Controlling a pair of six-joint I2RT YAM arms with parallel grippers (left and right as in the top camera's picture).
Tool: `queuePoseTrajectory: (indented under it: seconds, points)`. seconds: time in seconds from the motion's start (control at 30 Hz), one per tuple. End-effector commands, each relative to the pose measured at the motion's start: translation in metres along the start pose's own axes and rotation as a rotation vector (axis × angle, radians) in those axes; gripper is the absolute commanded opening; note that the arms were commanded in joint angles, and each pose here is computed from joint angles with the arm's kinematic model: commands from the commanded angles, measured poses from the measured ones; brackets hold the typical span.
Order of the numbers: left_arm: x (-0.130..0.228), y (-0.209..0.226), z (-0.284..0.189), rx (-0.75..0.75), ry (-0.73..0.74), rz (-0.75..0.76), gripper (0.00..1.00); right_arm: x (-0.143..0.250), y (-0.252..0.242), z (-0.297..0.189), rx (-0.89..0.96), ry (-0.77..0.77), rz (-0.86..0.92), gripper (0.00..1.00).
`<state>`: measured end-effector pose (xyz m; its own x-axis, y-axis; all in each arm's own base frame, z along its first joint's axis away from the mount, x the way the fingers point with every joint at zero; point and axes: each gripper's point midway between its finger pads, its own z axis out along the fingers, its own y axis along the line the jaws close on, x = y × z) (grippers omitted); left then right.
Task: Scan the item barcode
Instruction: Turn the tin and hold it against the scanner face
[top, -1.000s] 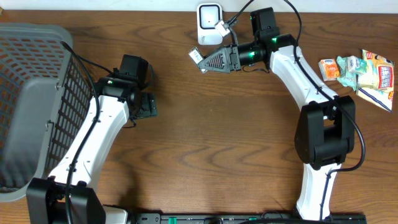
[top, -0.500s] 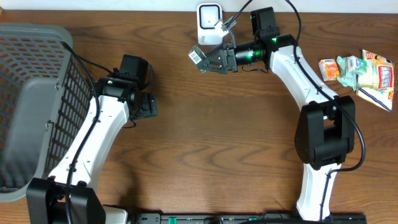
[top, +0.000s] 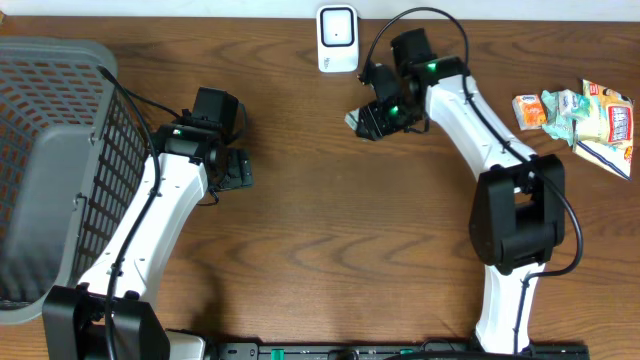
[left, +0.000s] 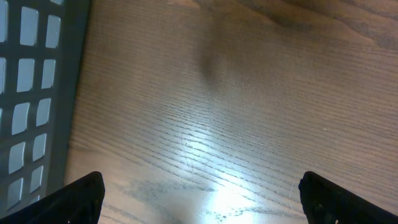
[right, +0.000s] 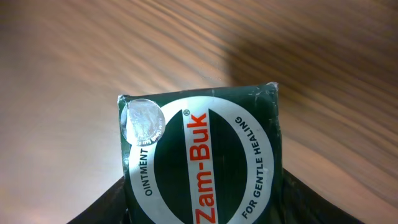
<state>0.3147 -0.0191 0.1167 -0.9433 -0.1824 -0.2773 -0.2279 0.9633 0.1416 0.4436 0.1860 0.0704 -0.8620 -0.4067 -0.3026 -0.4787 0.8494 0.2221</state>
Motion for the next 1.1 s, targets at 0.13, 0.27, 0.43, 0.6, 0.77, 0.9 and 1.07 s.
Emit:
queuePoseTrajectory:
  seconds: [0.13,0.27,0.43,0.6,0.77,0.9,1.07]
  points:
    - [-0.002,0.004,-0.004,-0.005,-0.013,-0.013,0.98,0.014,-0.065,-0.021,0.535,0.072,0.037,0.5]
    - [-0.002,0.004,-0.004,-0.005,-0.013,-0.013,0.98,0.005,-0.072,-0.026,0.592,0.017,0.101,0.5]
    - [-0.002,0.004,-0.004,-0.005,-0.013,-0.013,0.98,-0.034,-0.084,-0.036,0.667,-0.141,0.067,0.5]
    - [-0.002,0.004,-0.004,-0.005,-0.013,-0.013,0.98,-0.09,-0.087,-0.059,0.784,-0.323,-0.102,0.5]
    - [-0.002,0.004,-0.004,-0.005,-0.013,-0.013,0.98,-0.137,-0.068,-0.075,0.803,-0.494,-0.251,0.46]
    - [-0.002,0.004,-0.004,-0.005,-0.013,-0.013,0.98,-0.168,-0.054,-0.081,0.838,-0.593,-0.399,0.44]
    - [-0.002,0.004,-0.004,-0.005,-0.013,-0.013,0.98,-0.194,-0.052,-0.079,0.922,-0.691,-0.506,0.45]
